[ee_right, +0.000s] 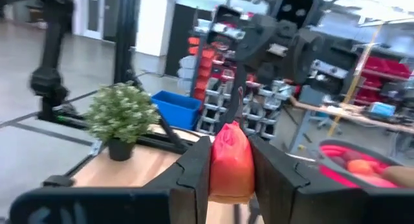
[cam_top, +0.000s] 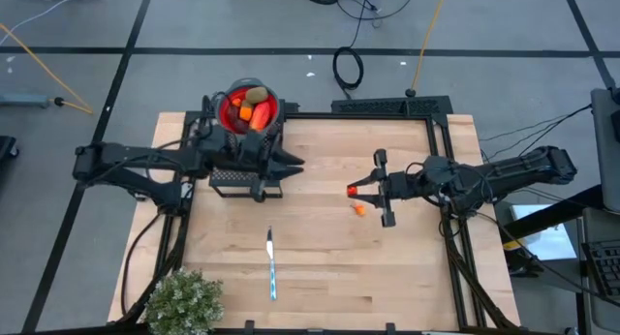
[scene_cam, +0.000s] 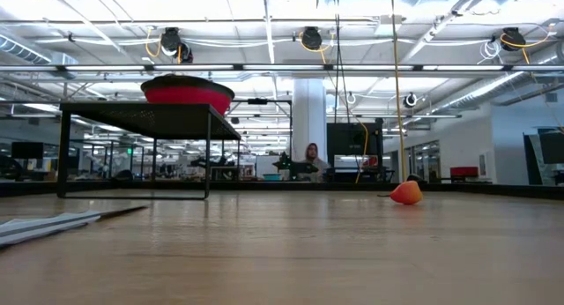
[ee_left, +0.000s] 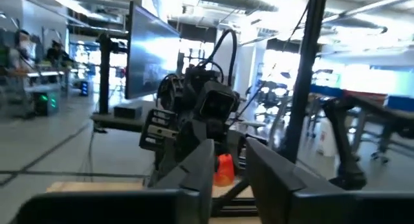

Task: Pick & Place Fruit
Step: Put the peach into the red strainer bowl on the shelf

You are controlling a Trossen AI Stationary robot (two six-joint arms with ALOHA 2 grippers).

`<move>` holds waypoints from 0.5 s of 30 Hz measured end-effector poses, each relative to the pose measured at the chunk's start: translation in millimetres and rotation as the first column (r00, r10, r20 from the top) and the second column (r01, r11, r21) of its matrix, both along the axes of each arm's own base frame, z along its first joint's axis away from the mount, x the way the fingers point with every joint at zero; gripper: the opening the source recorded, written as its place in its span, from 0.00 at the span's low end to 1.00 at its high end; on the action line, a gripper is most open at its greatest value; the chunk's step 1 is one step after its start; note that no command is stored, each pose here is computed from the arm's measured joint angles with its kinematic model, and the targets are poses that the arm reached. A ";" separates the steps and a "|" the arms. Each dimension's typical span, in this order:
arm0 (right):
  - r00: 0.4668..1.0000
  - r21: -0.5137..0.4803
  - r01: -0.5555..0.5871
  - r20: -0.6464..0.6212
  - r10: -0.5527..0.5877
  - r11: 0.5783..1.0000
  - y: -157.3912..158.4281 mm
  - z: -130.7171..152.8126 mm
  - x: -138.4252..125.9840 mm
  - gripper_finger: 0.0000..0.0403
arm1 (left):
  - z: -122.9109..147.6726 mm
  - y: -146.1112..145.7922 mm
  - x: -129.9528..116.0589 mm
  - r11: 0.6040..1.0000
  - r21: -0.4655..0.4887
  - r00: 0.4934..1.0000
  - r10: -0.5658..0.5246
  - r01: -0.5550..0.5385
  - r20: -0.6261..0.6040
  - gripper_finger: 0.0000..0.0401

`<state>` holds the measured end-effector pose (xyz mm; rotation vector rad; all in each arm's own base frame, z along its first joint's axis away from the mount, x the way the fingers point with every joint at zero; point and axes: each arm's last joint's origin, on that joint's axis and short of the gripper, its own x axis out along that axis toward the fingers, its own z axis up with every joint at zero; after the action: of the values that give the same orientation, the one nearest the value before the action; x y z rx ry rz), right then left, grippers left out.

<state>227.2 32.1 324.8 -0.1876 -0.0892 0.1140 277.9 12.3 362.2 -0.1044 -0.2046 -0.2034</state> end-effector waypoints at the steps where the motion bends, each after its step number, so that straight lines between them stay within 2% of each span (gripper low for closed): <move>1: 1.000 -0.001 0.013 0.003 -0.013 1.000 -0.5 0.2 0.0 0.21 | 0.8 -1.4 3.2 1.000 0.016 1.000 0.009 -0.009 0.000 0.25; 7: 0.999 -0.005 0.044 -0.001 -0.044 0.999 -2.8 -0.1 0.4 0.21 | 12.9 -11.5 24.9 0.991 0.132 0.999 0.034 -0.033 -0.003 0.42; 15: 0.997 -0.002 0.073 -0.006 -0.073 0.997 -9.7 -0.6 1.3 0.21 | 24.0 -19.0 56.7 0.967 0.252 0.977 0.093 -0.042 -0.193 0.51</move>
<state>228.4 22.4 324.2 -0.1916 -0.0760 0.0414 334.6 -6.7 386.2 0.1297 0.0221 -0.1473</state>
